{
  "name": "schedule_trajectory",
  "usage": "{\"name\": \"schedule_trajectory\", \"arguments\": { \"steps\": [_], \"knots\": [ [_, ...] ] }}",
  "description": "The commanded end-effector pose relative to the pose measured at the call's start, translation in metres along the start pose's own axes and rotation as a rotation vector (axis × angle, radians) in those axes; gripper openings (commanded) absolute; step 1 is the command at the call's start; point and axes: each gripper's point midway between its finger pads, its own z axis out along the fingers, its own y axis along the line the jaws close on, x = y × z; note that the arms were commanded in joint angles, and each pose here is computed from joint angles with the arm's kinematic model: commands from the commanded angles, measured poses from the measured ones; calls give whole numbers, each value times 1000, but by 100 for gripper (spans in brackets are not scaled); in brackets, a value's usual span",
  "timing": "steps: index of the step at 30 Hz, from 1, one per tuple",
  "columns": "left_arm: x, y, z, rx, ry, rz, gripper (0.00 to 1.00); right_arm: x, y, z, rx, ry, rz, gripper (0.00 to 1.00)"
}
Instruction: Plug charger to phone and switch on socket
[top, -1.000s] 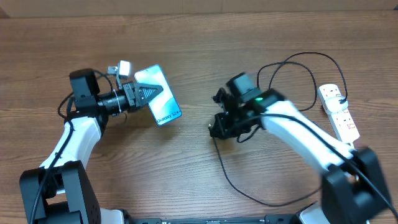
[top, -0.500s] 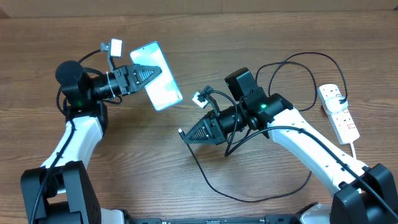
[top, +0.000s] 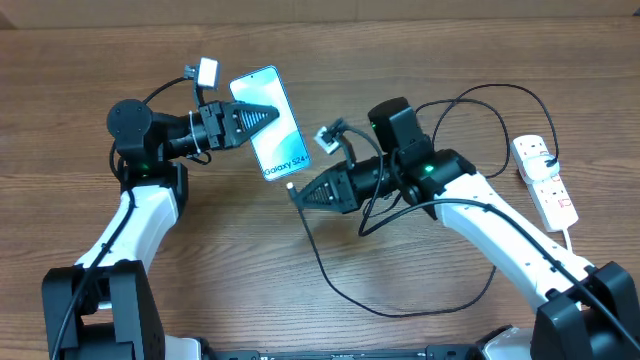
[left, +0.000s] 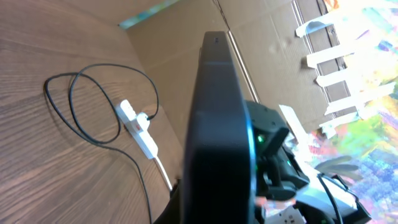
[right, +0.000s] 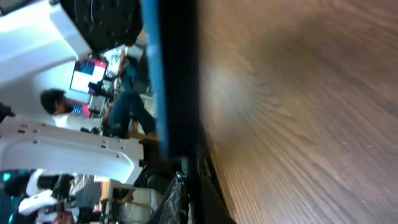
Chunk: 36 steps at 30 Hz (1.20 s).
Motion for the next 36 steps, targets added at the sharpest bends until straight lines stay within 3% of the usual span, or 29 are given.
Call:
{"name": "schedule_trajectory", "arguments": {
  "steps": [1,11,36],
  "knots": [
    [-1,-8,-3,9,21,36,4,-3,-3,-6,-4,-16,18,4],
    [-1,-8,-3,8,18,49,4,0,12,-7,-92,6,7,4],
    [0,-9,4,13,20,45,4,-2,10,-2,-60,-1,-8,4]
  ]
}}
